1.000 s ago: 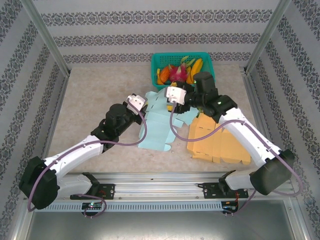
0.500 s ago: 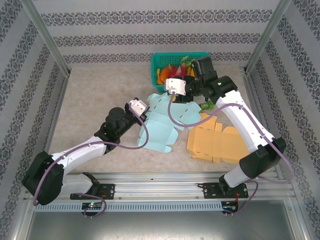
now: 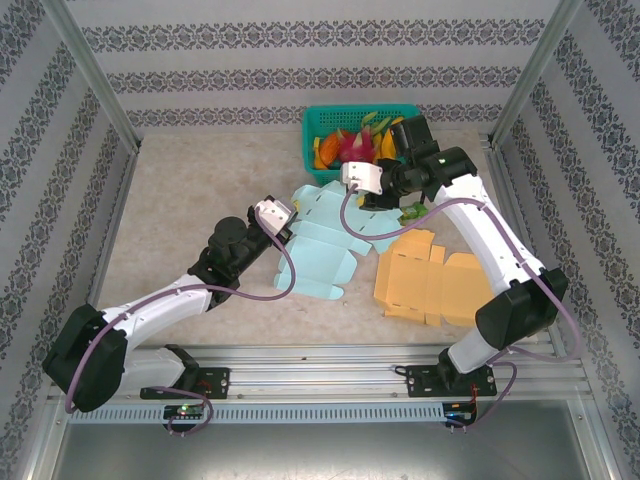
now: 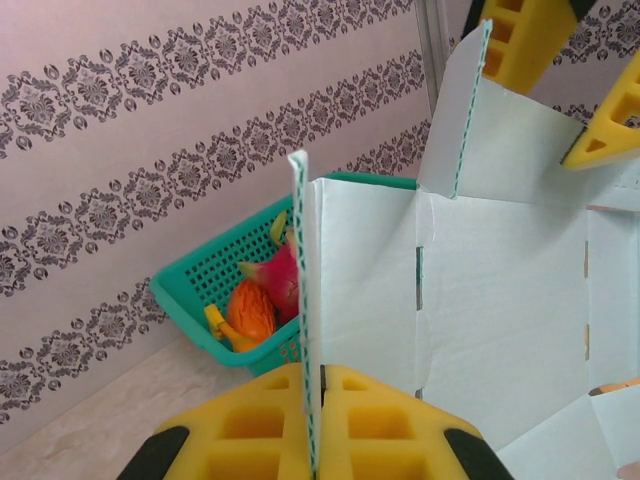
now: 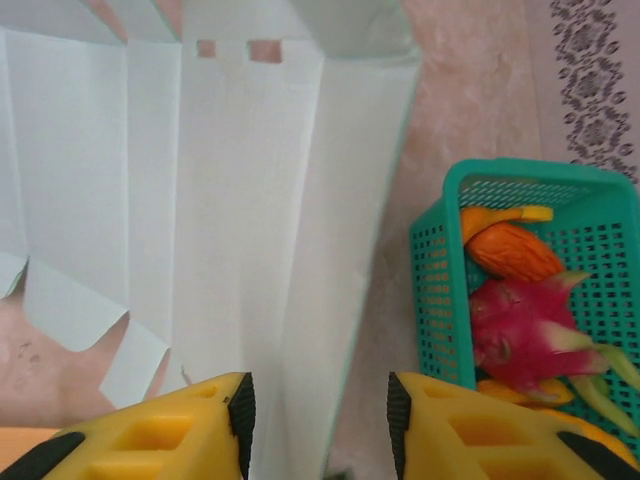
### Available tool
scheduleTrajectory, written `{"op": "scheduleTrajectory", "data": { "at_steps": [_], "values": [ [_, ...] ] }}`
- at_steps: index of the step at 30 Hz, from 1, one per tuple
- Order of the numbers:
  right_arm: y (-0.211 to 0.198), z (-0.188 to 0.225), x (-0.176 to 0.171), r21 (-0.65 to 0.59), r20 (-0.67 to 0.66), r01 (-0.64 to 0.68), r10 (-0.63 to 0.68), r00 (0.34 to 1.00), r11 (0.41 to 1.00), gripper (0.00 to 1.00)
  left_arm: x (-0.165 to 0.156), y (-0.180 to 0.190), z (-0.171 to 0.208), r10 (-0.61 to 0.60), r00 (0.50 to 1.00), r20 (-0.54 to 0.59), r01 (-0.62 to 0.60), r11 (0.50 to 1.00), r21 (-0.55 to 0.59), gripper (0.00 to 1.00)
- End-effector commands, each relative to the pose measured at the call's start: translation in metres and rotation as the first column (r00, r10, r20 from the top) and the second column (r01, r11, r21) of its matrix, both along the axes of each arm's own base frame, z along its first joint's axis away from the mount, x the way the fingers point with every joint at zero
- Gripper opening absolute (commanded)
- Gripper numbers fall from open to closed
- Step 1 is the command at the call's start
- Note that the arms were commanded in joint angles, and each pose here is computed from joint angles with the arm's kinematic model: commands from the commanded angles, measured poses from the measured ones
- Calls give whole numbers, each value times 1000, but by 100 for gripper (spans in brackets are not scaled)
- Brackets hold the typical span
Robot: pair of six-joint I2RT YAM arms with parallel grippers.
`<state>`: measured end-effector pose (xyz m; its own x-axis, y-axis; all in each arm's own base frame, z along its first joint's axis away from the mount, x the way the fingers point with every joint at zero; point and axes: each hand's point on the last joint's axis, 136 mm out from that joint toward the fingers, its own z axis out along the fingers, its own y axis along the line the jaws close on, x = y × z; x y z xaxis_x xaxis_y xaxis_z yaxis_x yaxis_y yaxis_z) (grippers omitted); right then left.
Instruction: Fold the paper box
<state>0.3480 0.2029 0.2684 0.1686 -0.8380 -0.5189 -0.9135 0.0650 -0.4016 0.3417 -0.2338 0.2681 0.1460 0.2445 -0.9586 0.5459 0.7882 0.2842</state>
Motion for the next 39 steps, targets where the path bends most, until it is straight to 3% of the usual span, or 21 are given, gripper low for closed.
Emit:
{"op": "scheduleTrajectory", "data": {
  "at_steps": [1, 6, 11, 17, 21, 24, 26, 28, 31, 35, 39],
  "values": [
    [-8, -8, -6, -29, -53, -10, 8, 999, 1000, 39, -1, 8, 23, 21, 997, 76, -18, 999, -41, 0],
    [-13, -17, -4, -38, -75, 1, -4, 997, 999, 39, -2, 9, 24, 23, 996, 82, -18, 999, -52, 0],
    [-14, -18, -5, -40, -89, -1, -3, 996, 999, 30, -1, 10, 24, 30, 996, 81, -26, 998, -51, 0],
    [-13, -15, -7, -57, -110, -7, 0, 994, 998, 0, 0, 11, 22, 37, 998, 48, -34, 997, -73, 0],
    [-10, -14, -3, -97, -98, 6, -15, 995, 995, 0, 13, 26, 22, 145, 989, -26, -147, 979, -143, 17],
    [-6, -21, 2, -153, -64, 9, -19, 998, 988, 0, 18, 57, 19, 299, 952, -68, -306, 916, -258, 32],
    [2, -25, 6, -175, -37, 9, -15, 999, 985, 0, 16, 90, 11, 421, 892, -165, -452, 820, -350, 46],
    [11, -26, 13, -181, -13, 20, -22, 1000, 983, 0, 8, 111, 1, 454, 842, -290, -538, 741, -401, 52],
    [25, -32, 20, -205, -15, 17, -21, 1000, 979, 0, -12, 111, -10, 349, 828, -439, -542, 702, -462, 51],
    [45, -40, 32, -234, -44, 22, -33, 999, 972, 0, -37, 79, -17, 85, 835, -544, -424, 731, -535, 50],
    [64, -51, 34, -237, -137, -16, -17, 990, 971, 0, -47, 79, -40, 40, 779, -626, -464, 708, -533, 48]
  ]
}}
